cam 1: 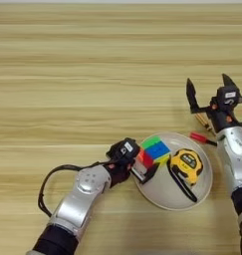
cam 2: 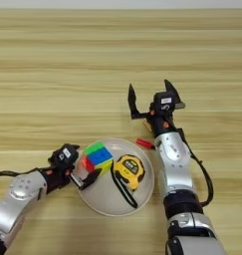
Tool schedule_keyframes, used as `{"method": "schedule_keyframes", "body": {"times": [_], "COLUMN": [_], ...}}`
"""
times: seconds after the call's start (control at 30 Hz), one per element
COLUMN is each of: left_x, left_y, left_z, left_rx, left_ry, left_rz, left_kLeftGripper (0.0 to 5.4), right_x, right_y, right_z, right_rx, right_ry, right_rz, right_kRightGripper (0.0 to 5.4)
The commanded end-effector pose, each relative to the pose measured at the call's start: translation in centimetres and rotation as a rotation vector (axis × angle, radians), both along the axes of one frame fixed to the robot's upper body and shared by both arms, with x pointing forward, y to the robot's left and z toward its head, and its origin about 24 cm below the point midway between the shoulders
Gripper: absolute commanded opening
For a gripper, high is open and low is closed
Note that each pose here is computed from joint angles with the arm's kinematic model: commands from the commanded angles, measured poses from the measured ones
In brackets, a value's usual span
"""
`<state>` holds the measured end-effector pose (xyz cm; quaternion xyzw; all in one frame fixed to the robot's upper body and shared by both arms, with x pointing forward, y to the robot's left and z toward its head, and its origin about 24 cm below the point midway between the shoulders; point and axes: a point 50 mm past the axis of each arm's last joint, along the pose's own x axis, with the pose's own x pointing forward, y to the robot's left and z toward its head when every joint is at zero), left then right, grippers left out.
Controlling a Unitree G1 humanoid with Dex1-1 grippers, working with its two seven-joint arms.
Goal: Move the objects on the table
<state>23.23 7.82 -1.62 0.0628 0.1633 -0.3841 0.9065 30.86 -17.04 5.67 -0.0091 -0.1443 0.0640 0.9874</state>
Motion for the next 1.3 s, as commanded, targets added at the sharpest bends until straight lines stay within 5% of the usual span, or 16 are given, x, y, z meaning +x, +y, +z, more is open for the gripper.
{"method": "schedule_keyframes", "body": {"times": [0.03,0.3,0.4,0.77,1.1,1.3], "left_x": [0.4,0.8,1.2,4.6,6.1,6.2], "left_y": [0.2,0.4,0.8,4.8,7.8,7.4], "left_z": [0.5,1.5,2.2,5.0,5.1,4.4], "left_rx": [-0.011,-0.062,-0.148,-0.238,-0.163,-0.102], "left_ry": [-0.027,-0.066,-0.044,-0.142,-0.215,-0.262], "left_rz": [0.019,0.041,0.069,0.293,0.452,0.508], "left_kLeftGripper": [5.36,5.36,5.36,5.36,5.36,5.36], "right_x": [0.1,0.2,0.2,0.3,0.2,0.1], "right_y": [0.2,0.3,0.3,0.3,-0.3,-1.6], "right_z": [0.1,0.1,0.1,0.0,0.0,0.1], "right_rx": [-0.003,-0.003,-0.003,-0.002,-0.007,-0.014], "right_ry": [-0.001,-0.002,-0.001,0.004,0.005,0.009], "right_rz": [-0.001,0.001,0.000,0.000,-0.002,-0.009], "right_kRightGripper": [5.40,5.40,5.40,5.40,5.40,5.40]}}
